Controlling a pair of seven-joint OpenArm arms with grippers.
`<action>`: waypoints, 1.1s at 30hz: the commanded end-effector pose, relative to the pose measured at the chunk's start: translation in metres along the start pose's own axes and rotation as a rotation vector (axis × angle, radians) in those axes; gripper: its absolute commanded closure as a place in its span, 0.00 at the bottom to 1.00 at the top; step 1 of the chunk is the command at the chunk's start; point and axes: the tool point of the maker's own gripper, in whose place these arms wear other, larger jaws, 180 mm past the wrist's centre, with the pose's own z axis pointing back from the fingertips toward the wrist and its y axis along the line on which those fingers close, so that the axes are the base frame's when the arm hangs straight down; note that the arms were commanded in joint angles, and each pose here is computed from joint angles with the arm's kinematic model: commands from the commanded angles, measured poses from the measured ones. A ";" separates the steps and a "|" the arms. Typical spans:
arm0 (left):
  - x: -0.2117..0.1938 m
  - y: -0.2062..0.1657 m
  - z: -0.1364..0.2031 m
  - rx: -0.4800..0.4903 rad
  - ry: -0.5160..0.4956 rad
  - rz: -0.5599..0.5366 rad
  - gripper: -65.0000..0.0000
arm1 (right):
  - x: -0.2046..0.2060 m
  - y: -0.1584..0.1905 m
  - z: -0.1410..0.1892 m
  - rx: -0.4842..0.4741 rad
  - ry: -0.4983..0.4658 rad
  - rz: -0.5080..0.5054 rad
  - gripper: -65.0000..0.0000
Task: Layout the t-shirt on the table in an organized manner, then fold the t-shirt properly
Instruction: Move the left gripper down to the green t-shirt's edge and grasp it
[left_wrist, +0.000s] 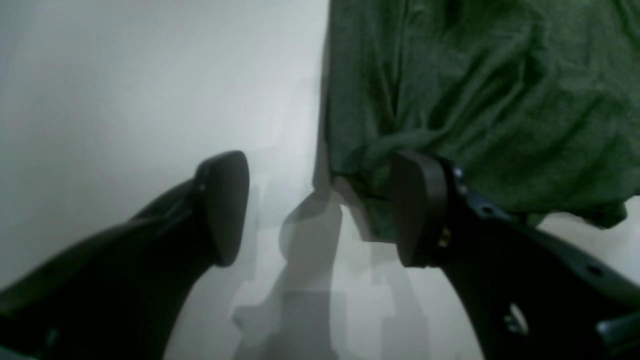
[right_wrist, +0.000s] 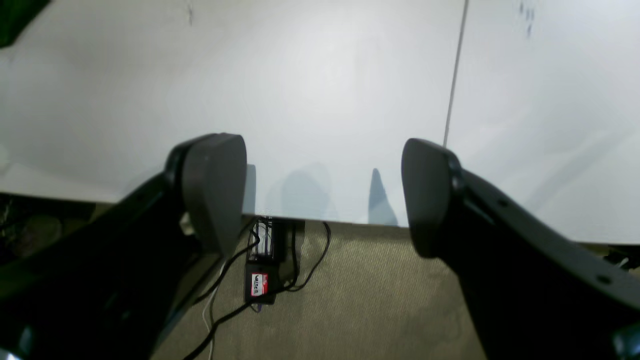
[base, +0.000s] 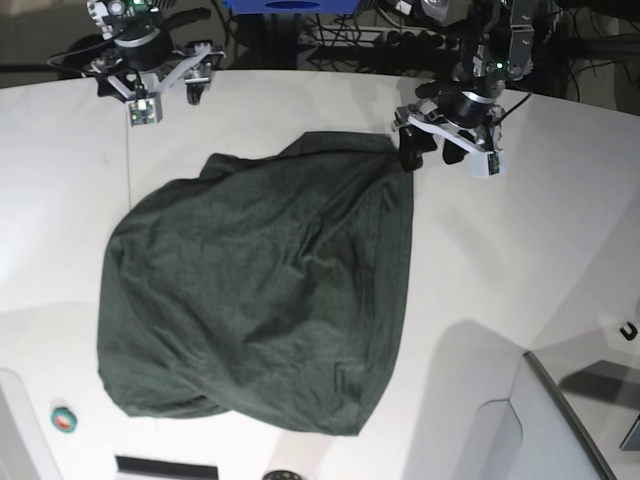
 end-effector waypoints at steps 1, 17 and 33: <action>0.014 -0.007 -0.002 -0.019 -0.047 0.011 0.34 | 0.005 -0.001 0.003 -0.002 -0.025 -0.001 0.30; 0.021 -0.017 -0.023 -0.035 -0.049 0.036 0.73 | 0.007 -0.007 0.002 -0.007 -0.029 0.019 0.30; 0.054 -0.036 -0.015 -0.080 -0.131 0.004 1.00 | 0.012 -0.007 -0.001 -0.008 -0.040 0.020 0.30</action>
